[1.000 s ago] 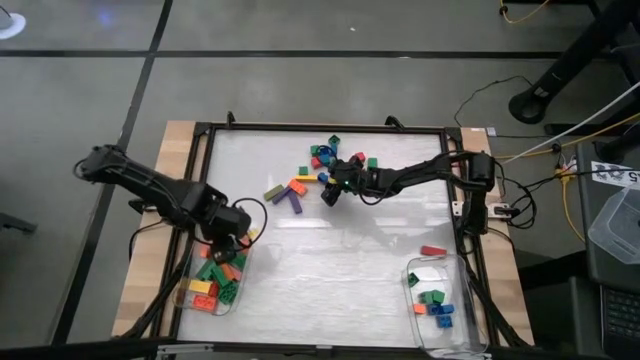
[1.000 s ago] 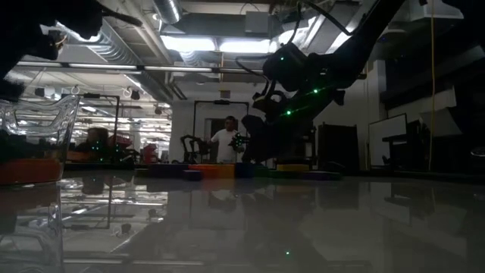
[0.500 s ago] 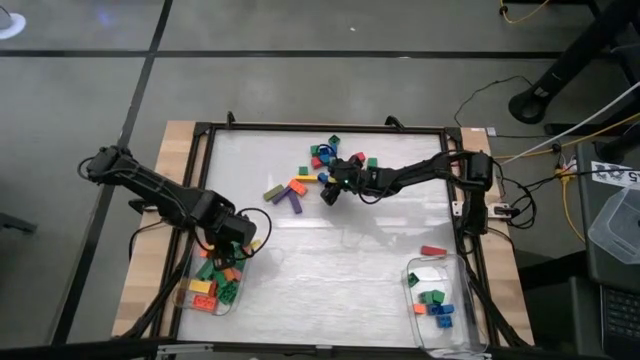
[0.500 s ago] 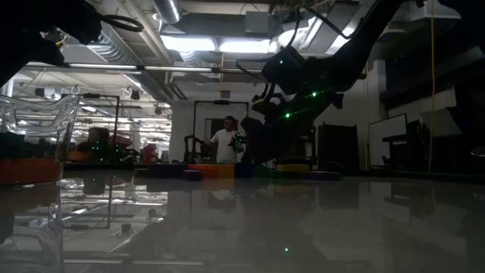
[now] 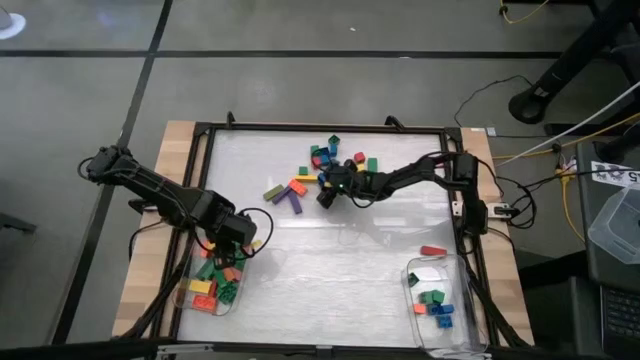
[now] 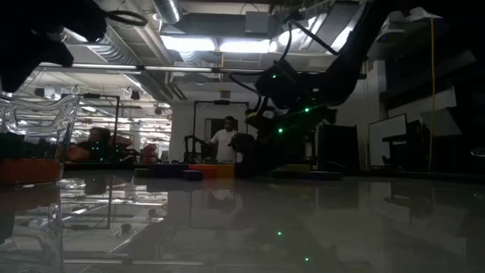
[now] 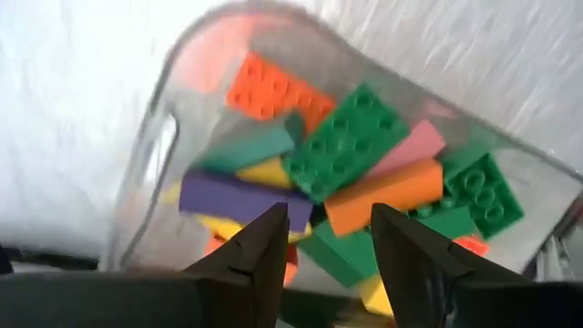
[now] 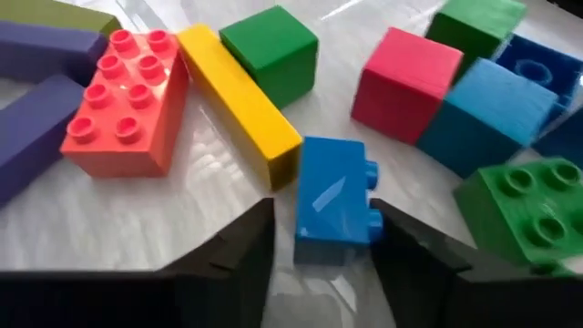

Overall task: Sort blocks by size
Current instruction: Put the small blue game piece into the right transparent bin

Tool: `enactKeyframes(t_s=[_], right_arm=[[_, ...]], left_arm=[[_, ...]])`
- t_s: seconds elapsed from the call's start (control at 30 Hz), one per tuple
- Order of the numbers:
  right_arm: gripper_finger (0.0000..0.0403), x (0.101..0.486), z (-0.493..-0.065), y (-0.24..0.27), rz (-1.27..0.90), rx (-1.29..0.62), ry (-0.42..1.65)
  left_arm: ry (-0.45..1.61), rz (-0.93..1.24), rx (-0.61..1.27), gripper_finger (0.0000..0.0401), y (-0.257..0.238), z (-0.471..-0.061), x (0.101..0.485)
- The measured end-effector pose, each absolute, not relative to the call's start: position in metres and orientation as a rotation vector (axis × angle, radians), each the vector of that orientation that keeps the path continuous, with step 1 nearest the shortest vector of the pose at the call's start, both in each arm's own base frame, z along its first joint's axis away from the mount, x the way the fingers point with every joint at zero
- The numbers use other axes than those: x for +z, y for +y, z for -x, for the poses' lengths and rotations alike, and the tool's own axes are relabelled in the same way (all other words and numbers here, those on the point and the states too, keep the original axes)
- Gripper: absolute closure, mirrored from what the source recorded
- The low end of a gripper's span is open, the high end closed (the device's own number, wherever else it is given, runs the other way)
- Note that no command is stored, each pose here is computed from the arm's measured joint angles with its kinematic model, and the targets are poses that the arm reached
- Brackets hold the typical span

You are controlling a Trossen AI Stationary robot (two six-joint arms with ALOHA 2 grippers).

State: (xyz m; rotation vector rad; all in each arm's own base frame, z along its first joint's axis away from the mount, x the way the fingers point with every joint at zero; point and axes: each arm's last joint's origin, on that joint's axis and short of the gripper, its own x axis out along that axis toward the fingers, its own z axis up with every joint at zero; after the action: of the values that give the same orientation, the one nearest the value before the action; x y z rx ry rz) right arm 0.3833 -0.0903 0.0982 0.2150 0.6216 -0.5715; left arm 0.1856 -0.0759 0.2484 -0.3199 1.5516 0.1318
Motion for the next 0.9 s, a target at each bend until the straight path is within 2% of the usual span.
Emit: enactKeyframes(t_s=[0.17, 0.37, 0.5, 0.73, 0.9], right_arm=[[0.0312, 0.103, -0.39, -0.091, -0.203, -0.518, 0.625], [0.0312, 0.123, -0.398, -0.088, -0.26, -0.375, 0.737], [0.0312, 0.149, -0.399, -0.083, -0.327, -0.268, 0.927], [0.0312, 0.213, -0.404, -0.06, -0.517, 0.032, 1.168], [0.0312, 0.264, -0.406, -0.024, -0.521, 0.155, 1.251]], left_arm=[[1.452, 0.267, 0.117, 0.0264, -0.077, -0.193, 0.249], [1.281, 0.204, 0.139, 0.0267, -0.077, -0.206, 0.252], [1.188, 0.187, 0.171, 0.0268, -0.071, -0.215, 0.254], [1.058, 0.141, 0.235, 0.0268, -0.053, -0.23, 0.258], [1.006, 0.132, 0.257, 0.0268, -0.039, -0.238, 0.261]])
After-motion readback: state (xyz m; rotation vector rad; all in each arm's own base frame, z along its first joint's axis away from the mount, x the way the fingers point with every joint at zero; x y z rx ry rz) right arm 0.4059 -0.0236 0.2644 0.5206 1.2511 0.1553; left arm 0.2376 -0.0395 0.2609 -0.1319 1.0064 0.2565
